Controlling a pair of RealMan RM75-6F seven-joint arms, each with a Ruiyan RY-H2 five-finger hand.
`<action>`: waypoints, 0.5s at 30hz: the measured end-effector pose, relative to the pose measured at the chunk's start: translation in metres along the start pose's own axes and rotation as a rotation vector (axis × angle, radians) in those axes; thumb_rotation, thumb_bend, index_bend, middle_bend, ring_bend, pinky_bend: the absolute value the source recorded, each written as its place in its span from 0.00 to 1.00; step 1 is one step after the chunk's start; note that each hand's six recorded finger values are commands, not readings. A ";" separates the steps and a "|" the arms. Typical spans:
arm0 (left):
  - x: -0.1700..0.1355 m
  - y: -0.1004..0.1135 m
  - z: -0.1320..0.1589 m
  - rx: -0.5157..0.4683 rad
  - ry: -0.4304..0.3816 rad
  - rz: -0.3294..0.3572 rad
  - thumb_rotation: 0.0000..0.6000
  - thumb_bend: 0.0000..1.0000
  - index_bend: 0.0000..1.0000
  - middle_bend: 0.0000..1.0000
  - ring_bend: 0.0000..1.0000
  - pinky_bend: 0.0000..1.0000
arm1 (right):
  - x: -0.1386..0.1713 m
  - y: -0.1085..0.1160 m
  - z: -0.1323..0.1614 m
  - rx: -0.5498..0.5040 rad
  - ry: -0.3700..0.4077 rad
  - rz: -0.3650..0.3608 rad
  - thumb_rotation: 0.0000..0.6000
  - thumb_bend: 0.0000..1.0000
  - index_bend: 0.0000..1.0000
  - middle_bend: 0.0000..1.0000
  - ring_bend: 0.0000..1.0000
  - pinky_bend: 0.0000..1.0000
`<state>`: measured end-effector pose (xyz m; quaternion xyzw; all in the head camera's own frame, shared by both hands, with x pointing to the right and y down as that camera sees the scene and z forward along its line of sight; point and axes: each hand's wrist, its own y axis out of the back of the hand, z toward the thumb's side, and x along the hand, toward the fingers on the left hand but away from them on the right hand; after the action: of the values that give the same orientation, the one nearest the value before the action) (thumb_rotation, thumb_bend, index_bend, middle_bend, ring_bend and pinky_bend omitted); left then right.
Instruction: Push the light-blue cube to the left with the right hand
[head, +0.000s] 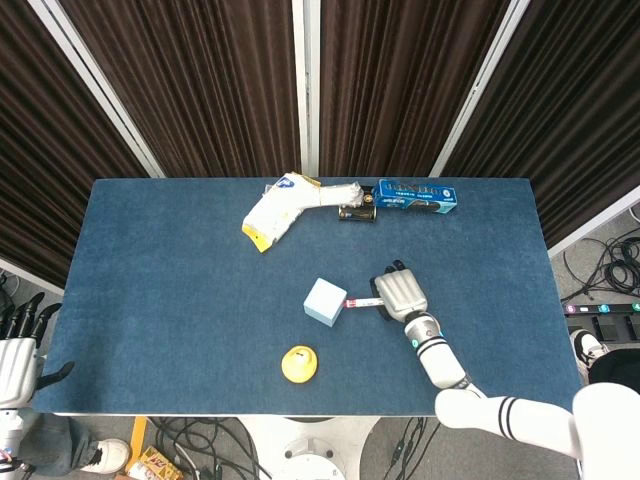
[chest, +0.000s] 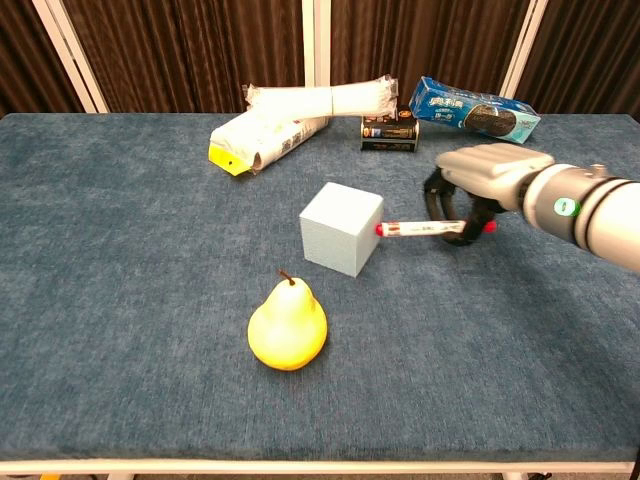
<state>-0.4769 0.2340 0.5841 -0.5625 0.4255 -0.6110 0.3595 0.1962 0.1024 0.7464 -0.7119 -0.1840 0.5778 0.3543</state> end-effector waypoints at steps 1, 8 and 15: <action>0.000 0.000 0.000 0.000 0.000 0.000 1.00 0.06 0.22 0.15 0.12 0.09 | -0.003 0.001 0.004 -0.003 0.001 -0.002 1.00 0.52 0.73 0.65 0.25 0.13; 0.000 0.001 0.000 0.003 -0.001 0.001 1.00 0.06 0.22 0.15 0.12 0.09 | -0.019 0.013 0.036 -0.002 0.015 -0.015 1.00 0.52 0.73 0.65 0.25 0.12; -0.001 0.001 0.000 0.007 0.002 -0.002 1.00 0.06 0.22 0.15 0.12 0.09 | -0.034 0.018 0.072 0.024 0.037 -0.012 1.00 0.52 0.74 0.65 0.25 0.12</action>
<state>-0.4773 0.2347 0.5826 -0.5609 0.4232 -0.6135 0.3603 0.1157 0.0884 0.7510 -0.7170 -0.1749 0.5646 0.3695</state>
